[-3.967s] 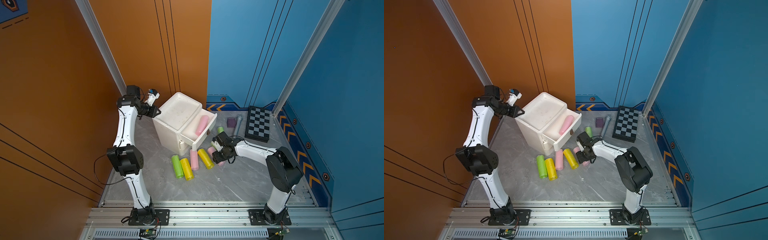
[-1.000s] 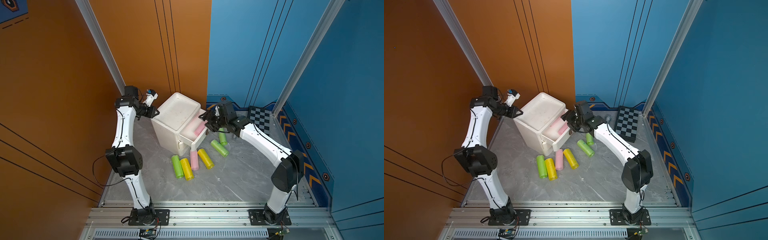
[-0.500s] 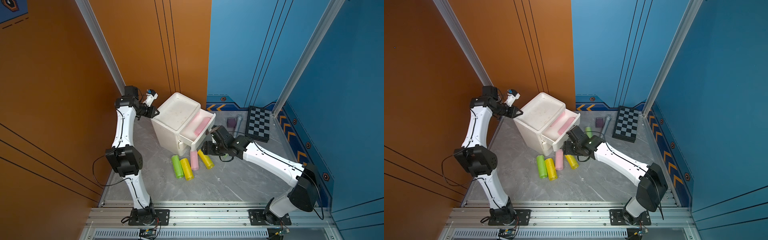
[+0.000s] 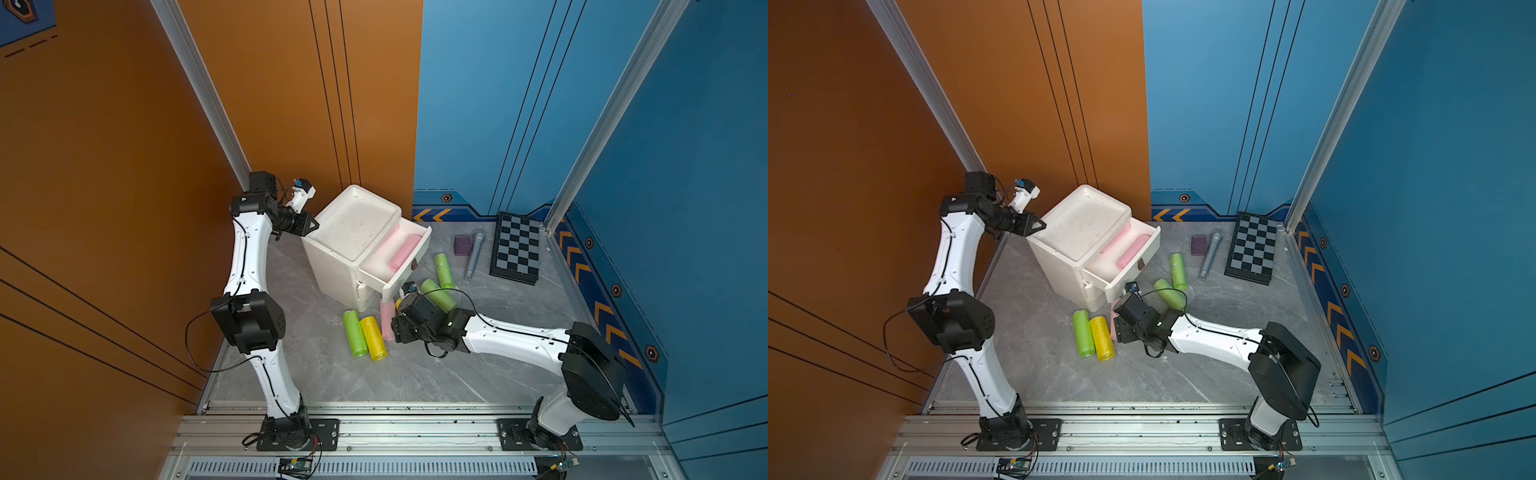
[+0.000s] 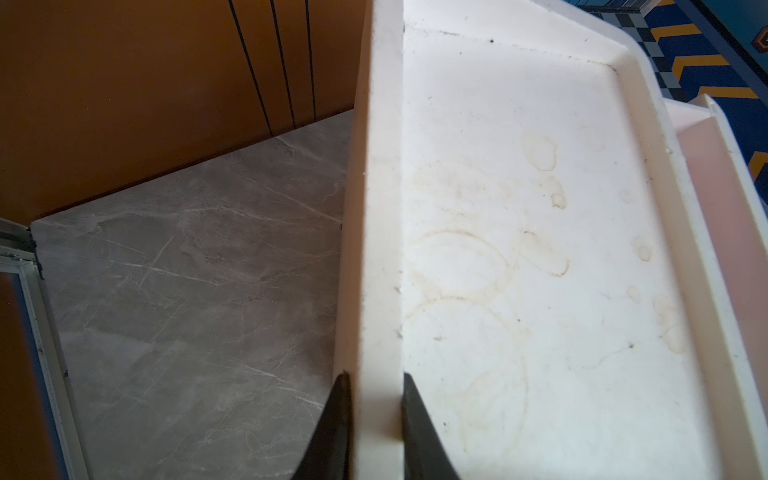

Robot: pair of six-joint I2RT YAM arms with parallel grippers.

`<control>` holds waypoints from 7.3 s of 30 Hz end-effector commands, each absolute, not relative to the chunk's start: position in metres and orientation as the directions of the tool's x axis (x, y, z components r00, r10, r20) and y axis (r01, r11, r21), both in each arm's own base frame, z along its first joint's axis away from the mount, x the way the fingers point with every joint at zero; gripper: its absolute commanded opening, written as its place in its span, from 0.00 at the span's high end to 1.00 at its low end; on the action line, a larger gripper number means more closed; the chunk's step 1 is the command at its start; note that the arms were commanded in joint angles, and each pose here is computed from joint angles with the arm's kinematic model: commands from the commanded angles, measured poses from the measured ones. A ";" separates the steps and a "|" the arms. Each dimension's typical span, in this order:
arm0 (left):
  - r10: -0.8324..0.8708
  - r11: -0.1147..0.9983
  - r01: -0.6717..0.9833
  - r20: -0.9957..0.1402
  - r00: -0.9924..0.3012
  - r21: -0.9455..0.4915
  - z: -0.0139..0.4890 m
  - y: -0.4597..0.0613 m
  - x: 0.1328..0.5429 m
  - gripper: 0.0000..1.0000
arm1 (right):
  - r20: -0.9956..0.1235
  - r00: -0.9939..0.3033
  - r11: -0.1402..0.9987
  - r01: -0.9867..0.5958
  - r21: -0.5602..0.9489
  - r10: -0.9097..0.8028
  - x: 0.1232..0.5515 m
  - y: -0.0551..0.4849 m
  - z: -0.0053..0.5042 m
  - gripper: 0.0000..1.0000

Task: Sort the rolls of trash bags by color and place them into the drawer
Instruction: Pick up the roll of trash bags from the center of the board, then place the roll of trash bags in the drawer, then adjust the roll of trash bags in the drawer, then close the drawer of the storage box.

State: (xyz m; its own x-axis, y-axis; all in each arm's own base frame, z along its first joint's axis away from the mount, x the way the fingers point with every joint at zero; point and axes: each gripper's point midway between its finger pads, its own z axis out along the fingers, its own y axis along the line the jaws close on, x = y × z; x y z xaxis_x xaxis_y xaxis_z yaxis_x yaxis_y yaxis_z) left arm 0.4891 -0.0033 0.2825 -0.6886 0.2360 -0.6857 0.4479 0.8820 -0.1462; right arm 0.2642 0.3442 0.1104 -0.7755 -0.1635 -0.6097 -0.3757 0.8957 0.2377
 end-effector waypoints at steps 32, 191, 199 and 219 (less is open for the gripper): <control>0.150 0.879 0.423 -0.714 -0.684 -0.221 0.316 -0.011 0.471 1.00 | -0.593 -0.800 0.929 -0.279 0.243 -0.085 0.249 0.329 0.072 0.57; 0.116 0.859 0.435 -0.723 -0.681 -0.271 0.324 -0.015 0.464 1.00 | -0.294 -0.777 0.485 0.017 0.875 0.557 0.465 0.331 0.321 0.34; 0.115 0.860 0.430 -0.717 -0.687 -0.274 0.320 -0.013 0.464 1.00 | -0.293 -0.789 0.572 0.088 0.816 0.539 0.438 0.266 0.270 0.36; 0.125 0.849 0.450 -0.723 -0.679 -0.276 0.322 -0.017 0.462 1.00 | -0.250 -0.854 0.551 0.051 0.833 0.456 0.428 0.302 0.227 0.36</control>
